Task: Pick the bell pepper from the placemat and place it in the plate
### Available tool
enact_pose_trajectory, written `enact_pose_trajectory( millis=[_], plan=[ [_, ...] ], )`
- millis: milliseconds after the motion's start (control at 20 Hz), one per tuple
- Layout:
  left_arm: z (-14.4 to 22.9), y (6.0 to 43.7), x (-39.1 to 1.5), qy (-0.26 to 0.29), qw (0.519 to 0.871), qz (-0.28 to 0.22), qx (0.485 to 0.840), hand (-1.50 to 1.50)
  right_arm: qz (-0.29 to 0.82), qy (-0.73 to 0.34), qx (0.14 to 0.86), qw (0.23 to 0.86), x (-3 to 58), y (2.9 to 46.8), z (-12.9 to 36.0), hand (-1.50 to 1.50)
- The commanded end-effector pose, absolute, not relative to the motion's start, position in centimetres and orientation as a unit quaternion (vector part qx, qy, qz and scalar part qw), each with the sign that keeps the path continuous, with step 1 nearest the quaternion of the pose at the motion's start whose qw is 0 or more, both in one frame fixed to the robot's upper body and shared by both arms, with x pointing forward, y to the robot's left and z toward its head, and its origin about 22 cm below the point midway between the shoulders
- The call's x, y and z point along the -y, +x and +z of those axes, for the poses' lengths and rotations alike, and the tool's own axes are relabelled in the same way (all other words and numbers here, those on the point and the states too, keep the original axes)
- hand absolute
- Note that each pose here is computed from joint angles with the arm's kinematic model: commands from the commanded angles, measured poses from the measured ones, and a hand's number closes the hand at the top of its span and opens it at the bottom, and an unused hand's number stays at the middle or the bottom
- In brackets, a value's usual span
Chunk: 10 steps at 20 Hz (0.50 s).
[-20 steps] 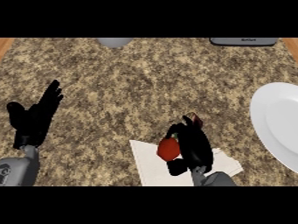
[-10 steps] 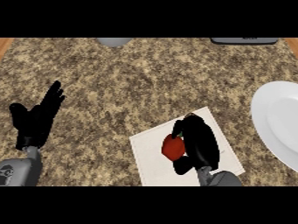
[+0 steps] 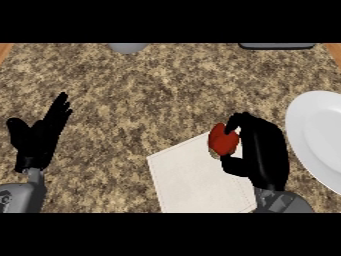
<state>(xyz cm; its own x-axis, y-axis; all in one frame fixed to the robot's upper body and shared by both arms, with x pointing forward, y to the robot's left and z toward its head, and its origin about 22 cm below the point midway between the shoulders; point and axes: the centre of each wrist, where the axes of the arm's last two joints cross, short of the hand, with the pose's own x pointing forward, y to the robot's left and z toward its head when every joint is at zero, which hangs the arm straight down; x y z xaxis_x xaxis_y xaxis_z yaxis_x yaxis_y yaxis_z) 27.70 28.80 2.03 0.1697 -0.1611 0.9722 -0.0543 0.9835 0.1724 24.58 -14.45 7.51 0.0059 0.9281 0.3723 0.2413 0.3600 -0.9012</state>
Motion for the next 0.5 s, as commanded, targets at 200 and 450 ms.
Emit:
enact_pose_trajectory(
  millis=[200, 450],
  plan=[
    [2.0, 27.8, -28.9, 0.081, 0.759, -0.034, 0.645, 0.00, 0.182, -0.559, 0.623, 0.516, 20.3, 23.6, 12.2, 1.50],
    [2.7, 28.1, -29.0, 0.086, 0.753, -0.041, 0.651, 0.00, 0.122, -0.548, 0.612, 0.557, 24.6, 25.2, 10.8, 1.50]
  ],
)
